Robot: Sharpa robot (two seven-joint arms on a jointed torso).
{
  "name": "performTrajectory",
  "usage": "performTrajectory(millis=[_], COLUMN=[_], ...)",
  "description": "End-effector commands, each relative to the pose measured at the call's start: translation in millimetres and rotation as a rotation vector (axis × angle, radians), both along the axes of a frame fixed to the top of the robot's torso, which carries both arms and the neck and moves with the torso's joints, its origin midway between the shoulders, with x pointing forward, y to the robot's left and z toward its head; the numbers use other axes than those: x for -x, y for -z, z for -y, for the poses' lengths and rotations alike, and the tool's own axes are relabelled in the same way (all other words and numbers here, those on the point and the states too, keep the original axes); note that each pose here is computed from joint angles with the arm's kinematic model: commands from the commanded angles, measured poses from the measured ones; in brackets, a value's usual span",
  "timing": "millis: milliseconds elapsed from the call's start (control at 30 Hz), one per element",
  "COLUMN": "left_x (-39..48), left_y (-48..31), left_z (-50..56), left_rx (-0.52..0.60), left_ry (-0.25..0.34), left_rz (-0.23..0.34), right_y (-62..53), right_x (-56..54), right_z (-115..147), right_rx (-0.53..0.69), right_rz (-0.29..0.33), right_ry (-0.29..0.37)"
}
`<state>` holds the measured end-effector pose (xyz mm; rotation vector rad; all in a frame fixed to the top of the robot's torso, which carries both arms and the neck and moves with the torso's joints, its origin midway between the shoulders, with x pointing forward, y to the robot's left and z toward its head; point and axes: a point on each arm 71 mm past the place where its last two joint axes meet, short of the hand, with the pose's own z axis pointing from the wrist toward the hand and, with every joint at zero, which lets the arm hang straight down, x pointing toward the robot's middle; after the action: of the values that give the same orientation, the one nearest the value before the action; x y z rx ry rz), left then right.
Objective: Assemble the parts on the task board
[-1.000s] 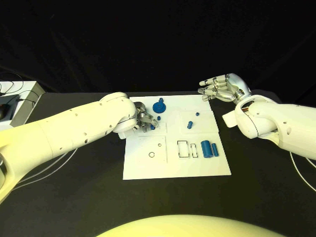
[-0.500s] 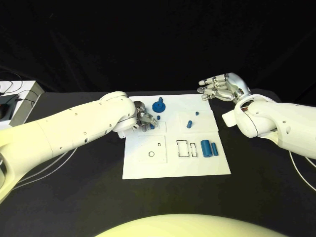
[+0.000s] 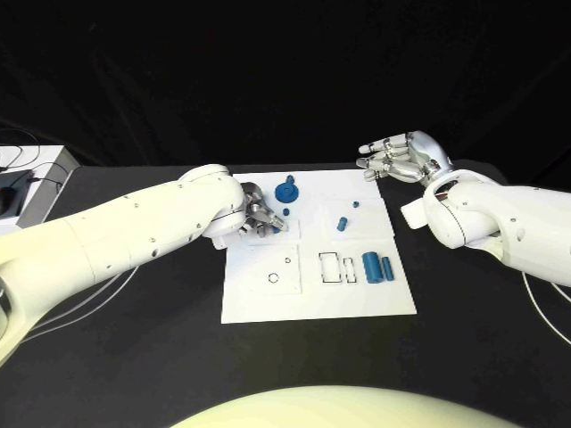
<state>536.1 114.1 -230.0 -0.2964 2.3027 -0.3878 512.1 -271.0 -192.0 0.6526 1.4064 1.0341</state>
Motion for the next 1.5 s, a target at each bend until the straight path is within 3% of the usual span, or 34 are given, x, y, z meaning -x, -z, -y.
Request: performTrajectory(millis=[33, 667, 933, 1167, 1333, 1500], left_x=[2.1, 1.9, 4.0, 4.0, 1.8, -4.2], left_y=[2.8, 1.6, -2.8, -13.6, -28.1, -44.9], left_z=[1.3, -6.4, -8.9, -11.1, -13.3, -22.8], left_rx=[-0.007, -0.018, -0.007, 0.023, 0.064, 0.122], left_ry=[0.016, 0.007, 0.007, -0.001, -0.018, -0.059], left_rz=[-0.015, -0.007, 0.002, 0.020, 0.048, 0.066], right_y=[0.0, 0.2, 0.4, 0.5, 0.6, 0.7], right_x=[0.3, 0.6, 0.7, 0.8, 0.8, 0.6], right_z=[-1.4, -0.9, -0.4, 0.9, 1.6, 2.7], right_rx=[-0.001, -0.001, -0.001, 0.000, 0.001, 0.002], right_rz=[0.001, 0.000, 0.001, 0.002, 0.002, 0.003], right_ry=[-0.015, -0.014, -0.013, -0.009, -0.008, -0.005])
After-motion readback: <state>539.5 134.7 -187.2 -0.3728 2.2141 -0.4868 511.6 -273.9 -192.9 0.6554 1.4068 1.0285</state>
